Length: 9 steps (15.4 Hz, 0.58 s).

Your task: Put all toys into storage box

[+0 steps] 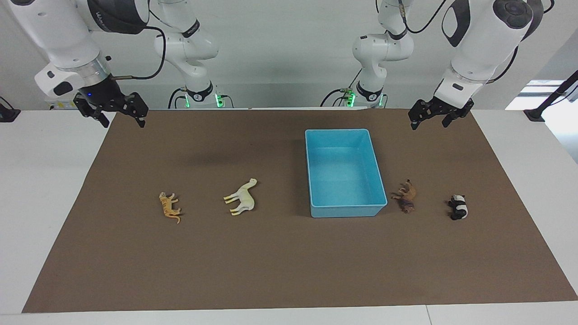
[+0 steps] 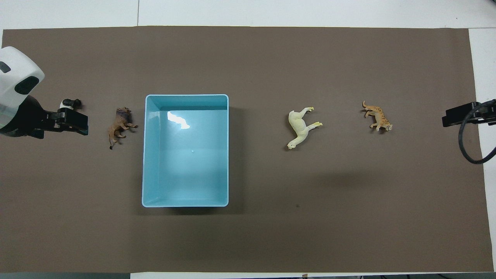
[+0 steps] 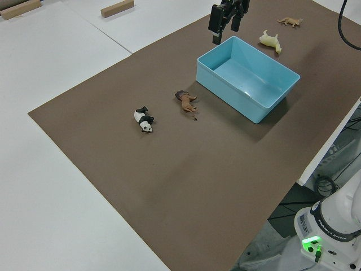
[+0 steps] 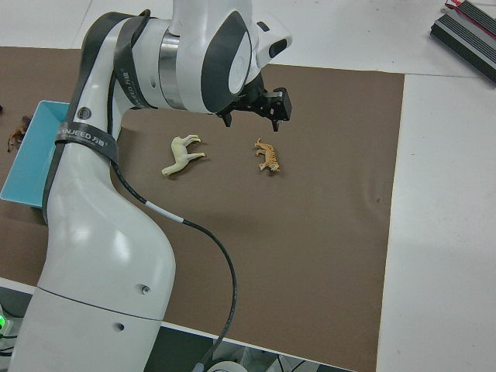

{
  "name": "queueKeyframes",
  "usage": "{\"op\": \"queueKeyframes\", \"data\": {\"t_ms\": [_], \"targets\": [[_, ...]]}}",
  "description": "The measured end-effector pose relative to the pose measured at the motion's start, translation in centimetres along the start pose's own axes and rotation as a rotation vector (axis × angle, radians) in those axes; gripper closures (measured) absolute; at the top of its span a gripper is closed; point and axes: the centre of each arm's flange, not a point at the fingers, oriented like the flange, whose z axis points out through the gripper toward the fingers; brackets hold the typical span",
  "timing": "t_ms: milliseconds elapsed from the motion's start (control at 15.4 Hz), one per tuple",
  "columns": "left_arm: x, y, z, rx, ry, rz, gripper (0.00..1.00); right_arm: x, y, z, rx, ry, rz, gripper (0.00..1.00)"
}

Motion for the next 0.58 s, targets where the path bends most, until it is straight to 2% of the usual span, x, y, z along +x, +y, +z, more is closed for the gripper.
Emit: {"op": "queueKeyframes", "data": {"t_ms": [130, 260, 390, 585], "targets": [[0.1, -0.1, 0.9, -0.002, 0.016, -0.028, 0.00, 0.9, -0.1, 3.1, -0.002, 0.007, -0.072, 0.00], [0.6, -1.0, 3.1, -0.012, 0.083, -0.060, 0.00, 2.3, -0.1, 7.2, -0.004, -0.015, -0.120, 0.00], [1.0, -2.6, 6.3, -0.017, 0.122, -0.088, 0.00, 3.9, -0.2, 11.2, -0.008, -0.024, -0.173, 0.00], [2.5, -3.6, 10.7, -0.023, 0.153, -0.085, 0.00, 5.3, -0.5, 16.2, -0.021, 0.019, -0.252, 0.00]]}}
